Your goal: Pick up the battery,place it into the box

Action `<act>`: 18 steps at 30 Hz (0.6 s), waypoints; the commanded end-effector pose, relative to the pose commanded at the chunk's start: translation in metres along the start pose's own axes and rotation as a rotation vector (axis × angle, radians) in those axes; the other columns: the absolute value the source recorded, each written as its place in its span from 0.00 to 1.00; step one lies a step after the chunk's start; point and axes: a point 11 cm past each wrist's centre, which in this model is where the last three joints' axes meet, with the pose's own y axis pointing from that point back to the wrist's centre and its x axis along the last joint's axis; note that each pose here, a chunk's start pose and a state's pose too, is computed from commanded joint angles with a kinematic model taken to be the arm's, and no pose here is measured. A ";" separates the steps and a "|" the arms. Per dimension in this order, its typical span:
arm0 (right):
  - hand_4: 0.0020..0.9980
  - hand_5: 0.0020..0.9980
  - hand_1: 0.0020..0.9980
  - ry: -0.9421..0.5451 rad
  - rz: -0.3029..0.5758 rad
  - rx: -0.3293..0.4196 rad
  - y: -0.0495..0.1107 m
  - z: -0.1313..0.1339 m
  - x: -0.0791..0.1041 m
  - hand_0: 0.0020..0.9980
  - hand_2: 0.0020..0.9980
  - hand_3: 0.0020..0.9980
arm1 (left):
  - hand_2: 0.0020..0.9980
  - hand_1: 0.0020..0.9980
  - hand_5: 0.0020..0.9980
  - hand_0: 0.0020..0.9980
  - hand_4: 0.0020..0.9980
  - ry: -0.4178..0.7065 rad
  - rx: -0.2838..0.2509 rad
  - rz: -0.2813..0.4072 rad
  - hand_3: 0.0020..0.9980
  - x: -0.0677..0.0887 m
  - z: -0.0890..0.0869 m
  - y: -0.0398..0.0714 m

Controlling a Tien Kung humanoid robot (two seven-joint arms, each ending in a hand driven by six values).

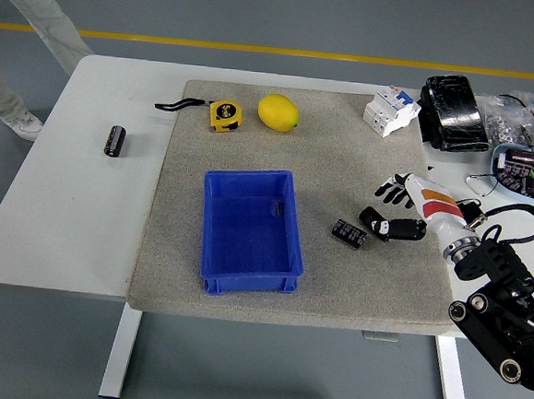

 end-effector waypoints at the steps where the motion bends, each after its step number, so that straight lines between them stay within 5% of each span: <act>1: 0.95 0.27 0.47 0.001 -0.001 -0.001 0.000 0.000 -0.001 0.43 0.48 0.51 | 0.70 0.62 0.74 0.65 0.71 0.000 0.000 0.000 0.74 0.000 0.000 0.000; 18: 0.90 0.24 0.43 0.061 -0.032 -0.003 -0.002 0.007 -0.016 0.36 0.45 0.49 | 0.70 0.62 0.73 0.65 0.71 -0.004 -0.012 -0.002 0.74 0.000 0.007 0.000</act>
